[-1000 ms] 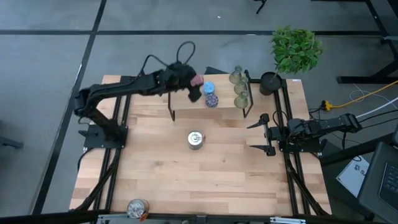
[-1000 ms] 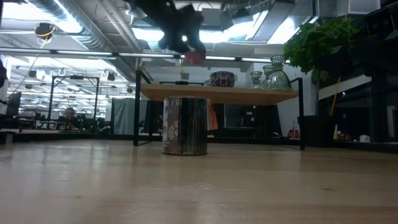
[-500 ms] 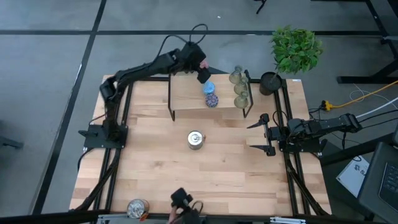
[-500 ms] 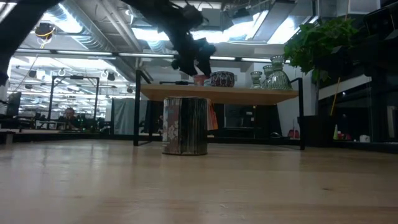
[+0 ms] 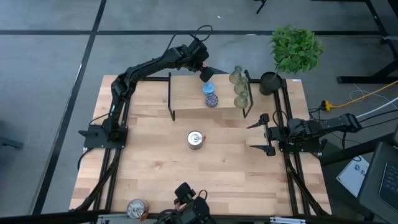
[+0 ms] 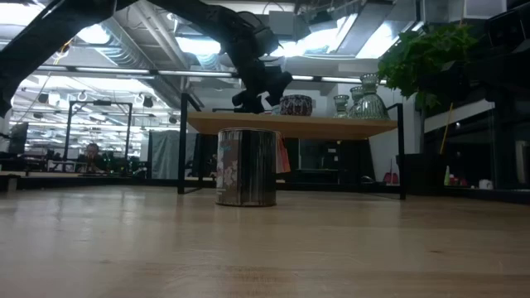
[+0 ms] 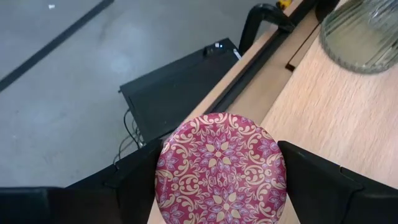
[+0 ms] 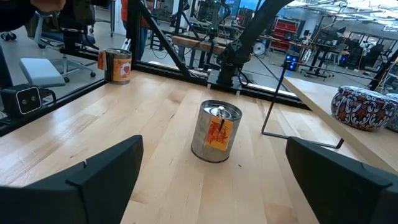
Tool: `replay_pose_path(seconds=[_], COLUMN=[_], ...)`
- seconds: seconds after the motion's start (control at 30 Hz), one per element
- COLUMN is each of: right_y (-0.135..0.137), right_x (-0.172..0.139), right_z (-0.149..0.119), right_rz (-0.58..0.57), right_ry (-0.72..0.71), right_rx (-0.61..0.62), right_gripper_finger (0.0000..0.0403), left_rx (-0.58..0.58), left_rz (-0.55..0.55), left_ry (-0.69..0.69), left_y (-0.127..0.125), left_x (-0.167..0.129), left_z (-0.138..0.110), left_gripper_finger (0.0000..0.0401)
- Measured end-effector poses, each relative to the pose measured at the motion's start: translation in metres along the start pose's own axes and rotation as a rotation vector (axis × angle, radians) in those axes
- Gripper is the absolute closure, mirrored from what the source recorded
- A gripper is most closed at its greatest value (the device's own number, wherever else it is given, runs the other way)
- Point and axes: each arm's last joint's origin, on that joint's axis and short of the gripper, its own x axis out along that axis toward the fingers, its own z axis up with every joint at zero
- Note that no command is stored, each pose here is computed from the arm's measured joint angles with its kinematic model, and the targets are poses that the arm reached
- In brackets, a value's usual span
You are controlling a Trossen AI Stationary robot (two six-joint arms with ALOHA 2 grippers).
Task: Pick & Place candle stick holders
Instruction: Put the patterned pink scented candle on the shelf aligned with the patterned blue scented candle
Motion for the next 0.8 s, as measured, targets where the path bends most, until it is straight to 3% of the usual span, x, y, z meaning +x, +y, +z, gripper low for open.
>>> replay_pose_path(seconds=[0.8], right_y=[0.0], right_x=[0.0], right_z=[0.0], right_rz=[0.0], right_ry=[0.0], right_rx=[0.0], right_gripper_finger=[0.0005], left_rx=[0.074], left_rz=[-0.076], left_ry=[0.018], left_y=[-0.046], left_x=[0.002], left_z=[-0.008], left_gripper_finger=[0.0111])
